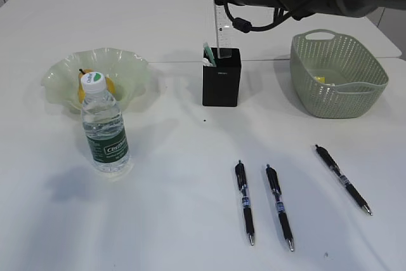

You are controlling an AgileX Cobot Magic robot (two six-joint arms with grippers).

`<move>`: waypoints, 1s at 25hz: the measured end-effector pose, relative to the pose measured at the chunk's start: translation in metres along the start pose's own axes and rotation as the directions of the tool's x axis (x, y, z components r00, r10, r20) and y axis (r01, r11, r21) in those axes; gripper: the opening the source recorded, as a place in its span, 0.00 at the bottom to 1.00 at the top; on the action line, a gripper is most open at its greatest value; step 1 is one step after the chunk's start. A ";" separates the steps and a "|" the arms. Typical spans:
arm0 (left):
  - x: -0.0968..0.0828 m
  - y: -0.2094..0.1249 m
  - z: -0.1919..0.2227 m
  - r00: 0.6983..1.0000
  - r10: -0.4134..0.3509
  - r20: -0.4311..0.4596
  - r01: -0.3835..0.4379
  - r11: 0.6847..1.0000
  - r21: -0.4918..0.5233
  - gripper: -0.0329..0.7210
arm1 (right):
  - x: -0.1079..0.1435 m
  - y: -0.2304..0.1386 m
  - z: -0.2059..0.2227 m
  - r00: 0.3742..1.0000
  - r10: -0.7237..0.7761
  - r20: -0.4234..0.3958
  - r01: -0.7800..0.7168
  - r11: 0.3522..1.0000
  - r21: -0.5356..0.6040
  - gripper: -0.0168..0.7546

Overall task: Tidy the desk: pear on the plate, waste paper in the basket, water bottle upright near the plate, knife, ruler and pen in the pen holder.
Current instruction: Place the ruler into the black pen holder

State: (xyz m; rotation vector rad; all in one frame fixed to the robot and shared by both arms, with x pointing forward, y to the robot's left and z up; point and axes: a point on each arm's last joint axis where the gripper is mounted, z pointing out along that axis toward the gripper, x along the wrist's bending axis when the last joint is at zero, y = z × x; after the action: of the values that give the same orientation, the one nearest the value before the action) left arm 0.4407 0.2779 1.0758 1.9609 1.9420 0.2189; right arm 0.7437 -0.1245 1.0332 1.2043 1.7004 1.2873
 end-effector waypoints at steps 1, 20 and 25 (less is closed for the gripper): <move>0.000 0.000 0.000 1.000 0.000 0.000 0.000 1.000 0.000 0.66 | -0.001 -0.002 0.003 1.000 0.005 0.006 -0.005 1.000 -0.001 0.39; 0.000 0.000 0.000 1.000 0.000 0.000 0.000 1.000 0.000 0.66 | -0.007 -0.050 0.036 0.998 0.038 0.055 -0.041 0.998 0.049 0.39; 0.000 0.000 0.000 1.000 0.000 0.000 0.000 1.000 0.000 0.66 | -0.009 -0.054 0.038 0.996 0.064 0.059 -0.067 0.996 0.057 0.39</move>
State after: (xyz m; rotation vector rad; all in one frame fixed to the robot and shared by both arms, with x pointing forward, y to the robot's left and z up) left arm 0.4407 0.2779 1.0758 1.9609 1.9420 0.2189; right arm 0.7661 -0.1247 0.9703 1.3288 1.6802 1.2372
